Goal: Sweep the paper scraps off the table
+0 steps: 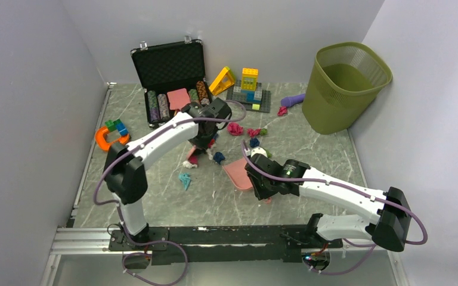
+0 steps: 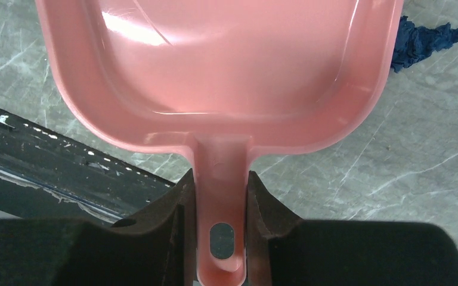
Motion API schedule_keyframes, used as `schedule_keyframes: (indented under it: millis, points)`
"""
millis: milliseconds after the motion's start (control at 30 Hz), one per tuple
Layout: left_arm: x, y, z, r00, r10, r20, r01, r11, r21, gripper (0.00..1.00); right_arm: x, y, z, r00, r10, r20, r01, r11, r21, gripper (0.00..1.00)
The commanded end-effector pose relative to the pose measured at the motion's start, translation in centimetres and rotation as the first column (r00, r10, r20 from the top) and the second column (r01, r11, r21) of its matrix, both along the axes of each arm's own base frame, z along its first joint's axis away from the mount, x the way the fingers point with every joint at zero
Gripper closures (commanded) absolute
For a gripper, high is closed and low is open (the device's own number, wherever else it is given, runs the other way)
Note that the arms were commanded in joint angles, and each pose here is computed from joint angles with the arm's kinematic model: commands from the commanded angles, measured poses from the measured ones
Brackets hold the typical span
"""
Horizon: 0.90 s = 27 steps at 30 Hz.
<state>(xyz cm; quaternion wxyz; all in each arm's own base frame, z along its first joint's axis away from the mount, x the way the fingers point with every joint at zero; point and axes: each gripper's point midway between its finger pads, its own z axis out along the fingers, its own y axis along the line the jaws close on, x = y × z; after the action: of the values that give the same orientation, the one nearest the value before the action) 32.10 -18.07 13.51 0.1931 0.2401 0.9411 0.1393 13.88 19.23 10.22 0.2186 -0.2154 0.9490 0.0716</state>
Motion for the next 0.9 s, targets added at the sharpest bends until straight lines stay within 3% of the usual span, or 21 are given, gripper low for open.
schedule_keyframes:
  millis: [0,233,367,500,733,867]
  points:
    - [-3.1,-2.6,3.8,0.994,-0.106,0.003,0.105,0.985,-0.138,1.0,0.6,0.5,1.7,0.999,-0.027,0.041,0.025,0.999,0.047,1.0]
    - [1.2,0.9,8.1,0.959,-0.028,0.281,0.01,0.998,0.065,1.0,0.6,0.3,1.9,0.998,-0.032,0.047,0.03,0.998,0.049,1.0]
    - [4.0,-0.5,8.7,0.93,-0.086,0.357,0.052,0.993,0.102,1.0,0.6,0.3,2.3,0.998,-0.037,0.054,0.033,0.998,0.058,1.0]
    - [7.5,-3.1,9.5,0.857,-0.205,0.473,0.154,0.977,0.145,1.0,0.6,0.1,2.4,0.997,-0.046,0.057,0.043,0.997,0.059,1.0]
    - [10.6,-7.0,7.8,0.82,-0.342,0.46,0.26,0.937,0.233,1.0,0.3,-0.5,2.6,0.996,-0.064,0.057,0.06,0.996,0.064,1.0]
    - [11.0,-8.3,4.5,0.828,-0.427,0.364,0.308,0.888,0.342,1.0,0.2,-0.7,2.9,0.995,-0.075,0.059,0.07,0.995,0.073,1.0]
